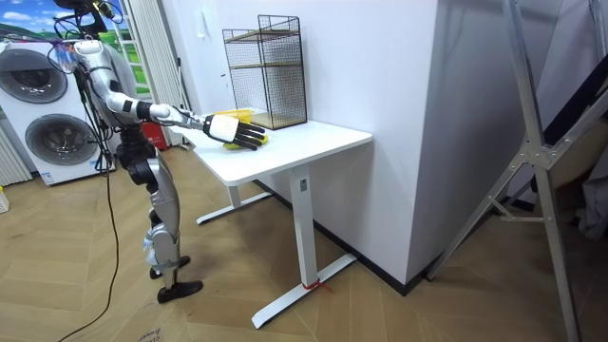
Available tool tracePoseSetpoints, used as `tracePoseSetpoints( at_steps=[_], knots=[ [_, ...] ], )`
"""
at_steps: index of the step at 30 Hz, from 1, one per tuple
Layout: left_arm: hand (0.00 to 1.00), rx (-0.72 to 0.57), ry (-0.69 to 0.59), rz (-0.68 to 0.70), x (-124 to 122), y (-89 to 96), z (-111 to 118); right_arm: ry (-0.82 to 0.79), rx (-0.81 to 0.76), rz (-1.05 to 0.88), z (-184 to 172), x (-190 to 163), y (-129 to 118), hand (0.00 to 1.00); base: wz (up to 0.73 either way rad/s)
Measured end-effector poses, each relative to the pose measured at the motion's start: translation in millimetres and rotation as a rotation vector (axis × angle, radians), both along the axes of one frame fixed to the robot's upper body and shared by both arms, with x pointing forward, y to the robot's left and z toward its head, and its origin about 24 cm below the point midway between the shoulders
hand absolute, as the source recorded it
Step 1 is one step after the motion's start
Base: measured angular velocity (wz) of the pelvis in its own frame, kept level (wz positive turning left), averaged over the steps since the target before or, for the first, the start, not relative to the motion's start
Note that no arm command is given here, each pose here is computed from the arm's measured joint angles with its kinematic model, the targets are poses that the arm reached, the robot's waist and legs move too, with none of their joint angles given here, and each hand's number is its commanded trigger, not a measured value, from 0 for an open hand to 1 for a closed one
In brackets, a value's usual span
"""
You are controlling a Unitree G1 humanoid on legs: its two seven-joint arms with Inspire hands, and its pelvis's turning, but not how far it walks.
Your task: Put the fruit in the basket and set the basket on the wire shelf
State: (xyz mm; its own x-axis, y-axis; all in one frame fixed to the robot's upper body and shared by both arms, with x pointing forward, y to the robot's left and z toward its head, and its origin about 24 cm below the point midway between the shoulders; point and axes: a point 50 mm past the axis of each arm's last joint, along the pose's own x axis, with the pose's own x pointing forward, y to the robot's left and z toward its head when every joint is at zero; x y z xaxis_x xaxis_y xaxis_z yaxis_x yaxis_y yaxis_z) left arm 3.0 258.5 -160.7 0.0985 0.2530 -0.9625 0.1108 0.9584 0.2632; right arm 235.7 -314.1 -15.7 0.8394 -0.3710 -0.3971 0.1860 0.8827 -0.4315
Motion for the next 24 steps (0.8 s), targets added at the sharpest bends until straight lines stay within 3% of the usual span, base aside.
tracePoseSetpoints(
  at_steps=[9, 10, 11, 12, 24],
  knots=[
    [0.0, 0.015, 0.018, 0.029, -5, 6.7, 2, 0.105, 0.019, 0.012, -20, -6, -9, 0.0, 0.1],
    [0.0, 0.019, 0.017, 0.03, -5, 7.5, 2, 0.109, 0.019, 0.013, -22, -7, -9, 0.08, 0.08],
    [0.0, 0.022, 0.018, 0.03, -5, 8.2, 2, 0.112, 0.02, 0.013, -23, -8, -10, 0.73, 0.08],
    [0.0, 0.027, 0.018, 0.03, -5, 9.5, 3, 0.118, 0.024, 0.012, -24, -9, -10, 1.0, 0.05],
    [0.0, 0.039, 0.06, 0.015, -14, 11.9, 4, 0.243, -0.154, 0.029, -24, -19, -30, 1.0, 0.04]
  ],
)
